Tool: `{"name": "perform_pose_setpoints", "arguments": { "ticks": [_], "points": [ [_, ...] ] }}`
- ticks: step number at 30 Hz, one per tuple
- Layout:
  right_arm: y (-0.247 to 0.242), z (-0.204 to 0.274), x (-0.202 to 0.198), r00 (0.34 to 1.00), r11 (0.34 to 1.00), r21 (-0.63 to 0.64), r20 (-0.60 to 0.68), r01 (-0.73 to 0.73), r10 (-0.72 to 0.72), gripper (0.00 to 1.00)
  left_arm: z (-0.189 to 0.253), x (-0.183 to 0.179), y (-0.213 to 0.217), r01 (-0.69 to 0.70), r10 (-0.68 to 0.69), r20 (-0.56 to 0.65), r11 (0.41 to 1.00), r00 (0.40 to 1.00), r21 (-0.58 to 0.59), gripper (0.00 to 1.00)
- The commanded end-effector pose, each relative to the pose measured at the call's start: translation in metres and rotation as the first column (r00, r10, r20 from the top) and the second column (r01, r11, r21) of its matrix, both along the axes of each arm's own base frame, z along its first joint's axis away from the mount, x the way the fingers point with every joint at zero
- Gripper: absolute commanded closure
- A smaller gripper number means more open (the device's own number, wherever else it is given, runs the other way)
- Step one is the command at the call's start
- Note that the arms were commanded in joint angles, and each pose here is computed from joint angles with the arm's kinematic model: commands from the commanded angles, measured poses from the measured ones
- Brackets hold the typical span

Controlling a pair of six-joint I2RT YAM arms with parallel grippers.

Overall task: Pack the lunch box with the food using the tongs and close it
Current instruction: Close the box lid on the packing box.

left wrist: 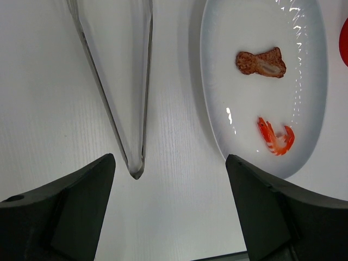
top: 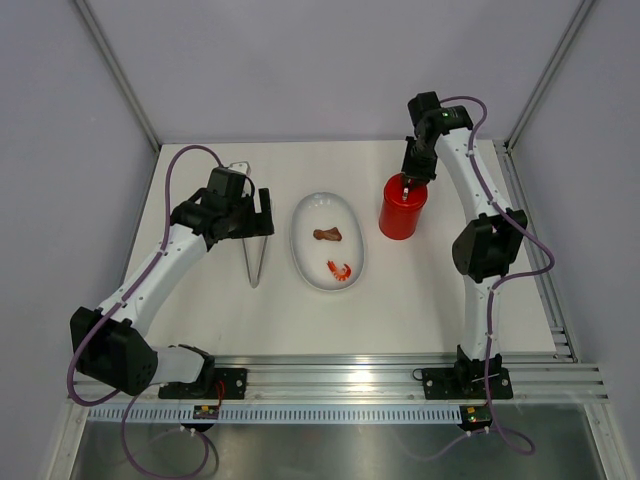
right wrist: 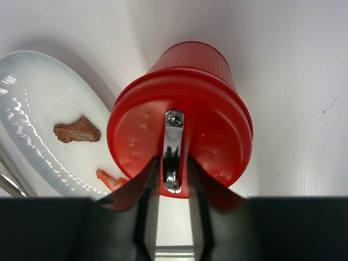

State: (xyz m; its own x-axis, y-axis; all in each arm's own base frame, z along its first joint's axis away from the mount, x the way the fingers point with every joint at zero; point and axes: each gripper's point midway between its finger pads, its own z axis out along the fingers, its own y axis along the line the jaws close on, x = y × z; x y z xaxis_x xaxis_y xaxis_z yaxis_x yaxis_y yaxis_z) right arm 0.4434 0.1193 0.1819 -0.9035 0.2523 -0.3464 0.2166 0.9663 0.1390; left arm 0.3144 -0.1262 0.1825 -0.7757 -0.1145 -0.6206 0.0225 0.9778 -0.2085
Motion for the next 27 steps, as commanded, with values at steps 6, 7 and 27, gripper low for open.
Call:
{"name": "perform_pose_setpoints", "arguments": {
  "ticks": [6,7,27],
  "points": [
    [-0.006,0.020,0.009,0.998,0.999,-0.031,0.068,-0.006,0.008,0.57,0.009,0.004,-0.003,0.022,-0.021,0.033,1.000,0.999,-0.016,0.14],
    [-0.006,0.022,0.009,0.997,1.000,-0.026,0.074,-0.004,0.006,0.58,0.009,0.004,-0.003,0.019,-0.018,0.032,1.000,0.999,-0.015,0.14],
    [-0.013,0.042,0.029,0.983,0.996,-0.084,0.182,0.032,-0.016,0.60,0.010,0.004,-0.001,0.013,-0.012,0.029,1.000,1.000,-0.009,0.14]
  ]
}}
